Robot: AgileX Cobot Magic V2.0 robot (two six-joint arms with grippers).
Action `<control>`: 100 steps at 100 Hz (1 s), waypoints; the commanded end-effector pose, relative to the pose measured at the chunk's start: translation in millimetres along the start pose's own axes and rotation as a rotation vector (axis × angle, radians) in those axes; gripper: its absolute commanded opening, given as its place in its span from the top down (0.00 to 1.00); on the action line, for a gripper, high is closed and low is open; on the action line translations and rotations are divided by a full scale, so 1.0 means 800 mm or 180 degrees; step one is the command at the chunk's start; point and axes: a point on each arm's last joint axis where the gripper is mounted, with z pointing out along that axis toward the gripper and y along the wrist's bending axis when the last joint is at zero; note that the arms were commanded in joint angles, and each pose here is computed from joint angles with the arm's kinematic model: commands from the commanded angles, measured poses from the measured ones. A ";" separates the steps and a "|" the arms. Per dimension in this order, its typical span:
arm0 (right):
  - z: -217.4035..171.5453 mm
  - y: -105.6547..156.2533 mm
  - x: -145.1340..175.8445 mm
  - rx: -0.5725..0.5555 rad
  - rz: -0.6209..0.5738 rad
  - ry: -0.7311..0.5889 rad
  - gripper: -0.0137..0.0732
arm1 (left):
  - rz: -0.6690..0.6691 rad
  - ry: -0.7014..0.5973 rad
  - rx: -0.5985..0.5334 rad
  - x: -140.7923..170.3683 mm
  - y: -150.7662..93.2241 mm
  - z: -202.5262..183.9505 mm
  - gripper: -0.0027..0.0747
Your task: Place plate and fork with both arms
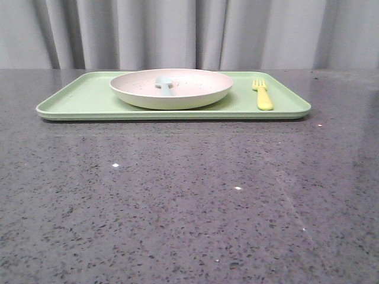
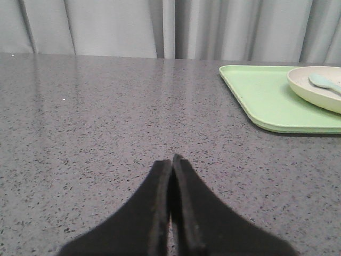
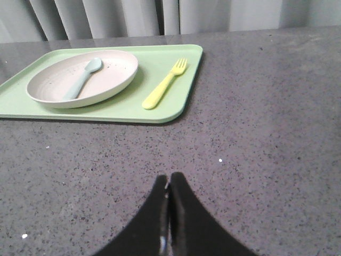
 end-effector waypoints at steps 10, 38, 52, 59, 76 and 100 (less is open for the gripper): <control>0.005 -0.004 0.009 0.0031 -0.0049 -0.0248 0.92 | -0.0044 -0.0305 0.0016 -0.006 0.000 -0.003 0.99; 0.009 -0.028 0.051 0.0484 -0.0026 -0.1184 0.92 | -0.0044 -0.0305 0.0016 -0.006 0.000 -0.003 0.99; 0.008 -0.033 0.053 0.0687 -0.0220 -0.1361 0.92 | -0.0044 -0.0305 0.0016 -0.006 0.000 -0.003 0.99; 0.007 -0.032 0.051 0.0722 -0.0306 -0.1416 0.92 | -0.0044 -0.0305 0.0016 -0.006 0.000 -0.003 0.99; 0.006 -0.031 0.048 0.0706 -0.0341 -0.1499 0.92 | -0.0044 -0.0305 0.0016 -0.006 0.000 -0.003 0.99; 0.007 -0.033 0.051 0.0732 -0.0322 -0.1393 0.92 | -0.0044 -0.0305 0.0016 -0.006 0.000 -0.003 0.99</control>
